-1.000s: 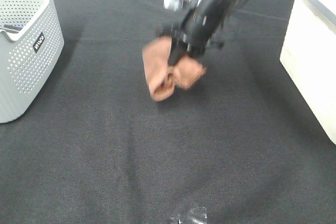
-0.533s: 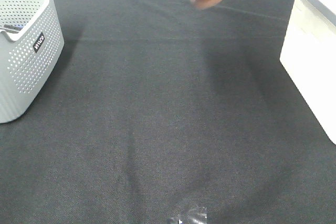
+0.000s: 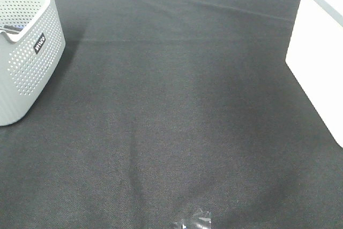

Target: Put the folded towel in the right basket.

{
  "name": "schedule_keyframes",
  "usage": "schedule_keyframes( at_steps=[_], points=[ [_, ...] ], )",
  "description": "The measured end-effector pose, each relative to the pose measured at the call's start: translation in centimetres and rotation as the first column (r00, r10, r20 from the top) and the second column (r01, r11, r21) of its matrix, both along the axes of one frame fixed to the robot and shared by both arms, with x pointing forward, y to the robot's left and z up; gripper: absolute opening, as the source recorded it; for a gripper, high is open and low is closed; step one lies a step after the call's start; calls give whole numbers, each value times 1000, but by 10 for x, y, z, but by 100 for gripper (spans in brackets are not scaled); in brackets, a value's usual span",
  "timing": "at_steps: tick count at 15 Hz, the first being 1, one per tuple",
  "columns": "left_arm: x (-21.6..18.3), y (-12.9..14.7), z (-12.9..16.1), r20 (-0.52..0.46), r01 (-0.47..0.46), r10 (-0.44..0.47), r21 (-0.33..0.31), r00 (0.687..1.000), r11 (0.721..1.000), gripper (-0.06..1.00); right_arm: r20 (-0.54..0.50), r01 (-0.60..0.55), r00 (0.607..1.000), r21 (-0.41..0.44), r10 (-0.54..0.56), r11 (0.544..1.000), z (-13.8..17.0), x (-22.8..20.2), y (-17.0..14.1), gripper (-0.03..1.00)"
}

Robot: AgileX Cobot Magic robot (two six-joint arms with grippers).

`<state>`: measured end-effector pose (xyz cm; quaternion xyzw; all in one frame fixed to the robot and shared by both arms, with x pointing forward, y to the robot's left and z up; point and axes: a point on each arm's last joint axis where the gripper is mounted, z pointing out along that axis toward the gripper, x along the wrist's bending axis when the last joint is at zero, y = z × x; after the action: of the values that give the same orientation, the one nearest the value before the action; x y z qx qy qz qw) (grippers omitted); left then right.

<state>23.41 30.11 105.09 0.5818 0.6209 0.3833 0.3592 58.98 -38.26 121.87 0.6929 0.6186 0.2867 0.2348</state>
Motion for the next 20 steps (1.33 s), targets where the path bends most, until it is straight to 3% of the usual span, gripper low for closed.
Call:
schedule_keyframes(
  at_steps=[3, 4, 10, 11, 13, 14, 15, 20],
  points=[
    [0, 0, 0, 0, 0, 0, 0, 1000, 1000, 99, -126, 59, 989, -130, -76, 990, -35, 21, -27, 20],
    [0, 0, 0, 0, 0, 0, 0, 1000, 1000, 99, -178, 58, 980, -138, -83, 989, -55, 33, -33, 20],
    [0, 0, 0, 0, 0, 0, 0, 1000, 1000, 99, -273, 75, 956, -137, -110, 988, -95, 55, -43, 20],
    [0, 0, 0, 0, 0, 0, 0, 1000, 1000, 99, -285, 91, 950, -142, -129, 986, -99, 57, -45, 29],
    [0, 0, 0, 0, 0, 0, 0, 1000, 1000, 99, -293, 137, 941, -129, -170, 982, -104, 59, -46, 74],
    [0, 0, 0, 0, 0, 0, 0, 1000, 1000, 99, -293, 155, 937, -137, -190, 978, -104, 58, -48, 87],
    [0, 0, 0, 0, 0, 0, 0, 1000, 1000, 99, -293, 179, 932, -141, -213, 974, -104, 58, -49, 94],
    [0, 0, 0, 0, 0, 0, 0, 1000, 1000, 99, -293, 150, 937, -155, -190, 976, -103, 61, -39, 97]
  ],
)
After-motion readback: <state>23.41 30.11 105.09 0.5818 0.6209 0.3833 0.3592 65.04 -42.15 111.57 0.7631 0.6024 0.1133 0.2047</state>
